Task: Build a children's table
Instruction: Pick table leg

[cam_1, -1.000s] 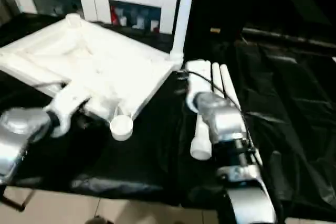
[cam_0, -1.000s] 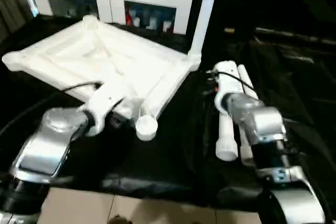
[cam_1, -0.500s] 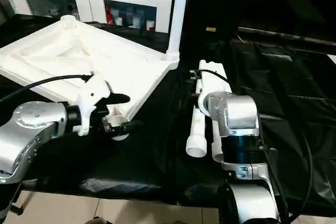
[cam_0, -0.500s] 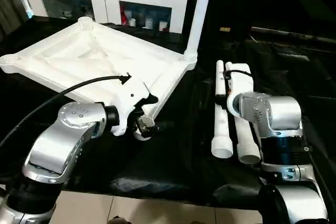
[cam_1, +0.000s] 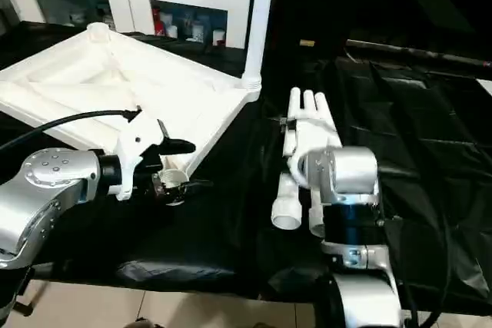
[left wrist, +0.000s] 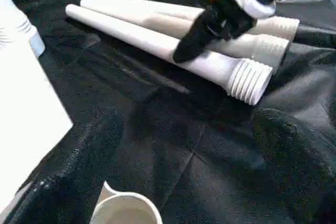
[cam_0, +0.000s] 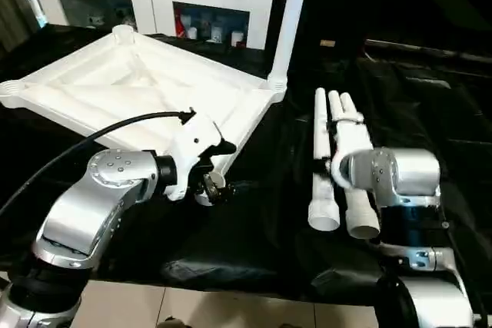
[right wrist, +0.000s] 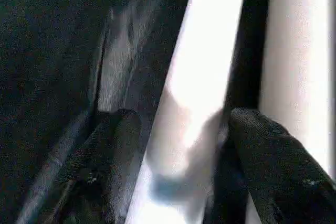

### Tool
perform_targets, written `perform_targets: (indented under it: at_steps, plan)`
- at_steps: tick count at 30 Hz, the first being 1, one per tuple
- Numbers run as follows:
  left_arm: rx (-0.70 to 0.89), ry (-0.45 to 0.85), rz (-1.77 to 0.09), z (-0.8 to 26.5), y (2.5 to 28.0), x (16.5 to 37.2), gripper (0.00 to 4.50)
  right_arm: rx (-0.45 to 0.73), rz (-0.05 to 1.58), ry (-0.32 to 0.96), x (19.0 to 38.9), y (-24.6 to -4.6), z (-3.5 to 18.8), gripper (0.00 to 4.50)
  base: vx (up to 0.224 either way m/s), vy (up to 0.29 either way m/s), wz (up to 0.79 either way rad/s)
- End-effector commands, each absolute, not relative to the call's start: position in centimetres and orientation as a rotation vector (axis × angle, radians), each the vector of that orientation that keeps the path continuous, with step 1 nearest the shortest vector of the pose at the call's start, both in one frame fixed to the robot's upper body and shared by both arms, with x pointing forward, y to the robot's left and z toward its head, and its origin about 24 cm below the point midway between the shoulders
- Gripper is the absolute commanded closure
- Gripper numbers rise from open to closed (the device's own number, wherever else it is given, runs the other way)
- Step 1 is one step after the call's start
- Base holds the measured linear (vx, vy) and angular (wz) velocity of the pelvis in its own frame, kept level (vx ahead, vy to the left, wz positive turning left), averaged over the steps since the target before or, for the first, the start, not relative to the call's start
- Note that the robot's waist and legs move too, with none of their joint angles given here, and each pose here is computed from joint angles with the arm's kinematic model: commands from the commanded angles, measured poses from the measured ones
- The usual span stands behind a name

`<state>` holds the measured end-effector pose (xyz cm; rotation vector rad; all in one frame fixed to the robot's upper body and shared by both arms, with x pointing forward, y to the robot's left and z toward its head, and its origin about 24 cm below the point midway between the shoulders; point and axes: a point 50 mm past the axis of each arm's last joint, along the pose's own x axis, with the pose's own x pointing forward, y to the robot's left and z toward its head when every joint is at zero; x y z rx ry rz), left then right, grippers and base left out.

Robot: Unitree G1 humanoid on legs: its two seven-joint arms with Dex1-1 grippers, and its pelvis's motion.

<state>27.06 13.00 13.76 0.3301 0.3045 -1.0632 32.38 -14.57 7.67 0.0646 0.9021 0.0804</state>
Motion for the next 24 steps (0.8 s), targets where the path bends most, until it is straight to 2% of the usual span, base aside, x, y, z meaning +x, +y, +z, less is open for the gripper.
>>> perform_targets:
  at_steps: [1,5,12,13,19,24]
  plan:
    - [0.353,0.282,-1.080,14.3,12.5,26.9,0.00,0.078,0.057,0.932,32.2,-15.0,7.1,1.46,0.000,0.000,0.00]
    - [0.353,0.282,-1.078,14.3,12.5,26.8,0.00,0.095,0.063,0.964,31.9,-14.8,6.4,1.46,0.000,0.000,0.00]
    - [0.353,0.282,-1.079,14.4,12.6,26.8,0.00,0.111,0.069,0.969,32.0,-14.7,6.2,1.96,0.000,0.000,0.00]
    - [0.353,0.284,-1.080,14.4,12.6,26.8,0.00,0.111,0.067,0.969,32.0,-14.7,6.2,2.18,0.000,0.000,0.00]
    - [0.351,0.285,-1.080,14.4,12.7,26.7,0.00,0.116,0.064,0.969,32.0,-14.8,6.1,2.52,0.000,0.000,0.00]
    - [0.341,0.284,-1.083,14.3,12.7,26.7,0.00,0.121,0.060,0.967,32.0,-14.8,5.9,2.60,0.000,0.000,0.00]
